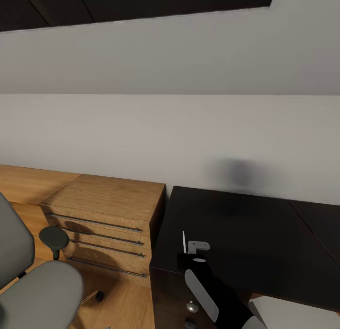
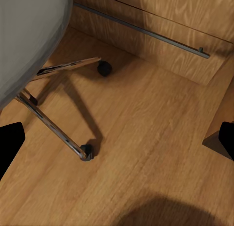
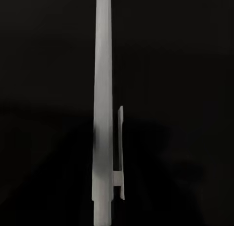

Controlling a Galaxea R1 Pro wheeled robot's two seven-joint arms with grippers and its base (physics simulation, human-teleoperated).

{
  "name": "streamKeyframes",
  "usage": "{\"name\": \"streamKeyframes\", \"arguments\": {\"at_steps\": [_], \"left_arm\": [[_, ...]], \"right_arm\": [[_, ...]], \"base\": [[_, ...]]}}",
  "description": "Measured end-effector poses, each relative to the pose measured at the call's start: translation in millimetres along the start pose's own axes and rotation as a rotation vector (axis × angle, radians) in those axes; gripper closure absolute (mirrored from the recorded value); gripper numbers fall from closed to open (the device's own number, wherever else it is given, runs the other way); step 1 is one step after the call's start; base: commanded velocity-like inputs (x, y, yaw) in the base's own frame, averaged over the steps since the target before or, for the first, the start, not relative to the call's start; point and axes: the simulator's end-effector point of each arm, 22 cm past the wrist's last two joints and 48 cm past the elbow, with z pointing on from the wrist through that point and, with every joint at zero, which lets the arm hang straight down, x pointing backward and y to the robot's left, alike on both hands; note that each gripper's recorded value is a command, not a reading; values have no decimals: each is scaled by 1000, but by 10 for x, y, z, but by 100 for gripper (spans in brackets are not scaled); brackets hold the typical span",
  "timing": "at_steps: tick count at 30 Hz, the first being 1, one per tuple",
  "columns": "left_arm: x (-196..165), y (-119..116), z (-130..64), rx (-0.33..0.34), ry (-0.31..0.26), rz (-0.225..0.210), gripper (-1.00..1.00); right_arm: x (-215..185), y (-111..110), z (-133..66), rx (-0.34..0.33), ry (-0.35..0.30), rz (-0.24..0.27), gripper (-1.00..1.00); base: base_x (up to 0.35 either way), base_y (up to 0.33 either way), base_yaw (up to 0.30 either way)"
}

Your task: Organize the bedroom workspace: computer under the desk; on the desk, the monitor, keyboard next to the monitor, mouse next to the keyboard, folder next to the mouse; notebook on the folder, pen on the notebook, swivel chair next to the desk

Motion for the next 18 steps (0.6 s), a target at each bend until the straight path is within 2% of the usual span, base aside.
{"name": "streamKeyframes", "arguments": {"at_steps": [6,14,18], "left_arm": [[-3,7,3,0,-1,1,-100],[-102,24,-83,0,-1,1,-100],[-149,34,-126,-1,-1,2,-100]], "right_arm": [[-5,-9,0,2,-1,1,100],[-239,33,-152,-10,-34,9,100],[-324,-28,-216,19,-44,13,100]], "base": [[0,0,0],[0,0,0],[0,0,0]]}}
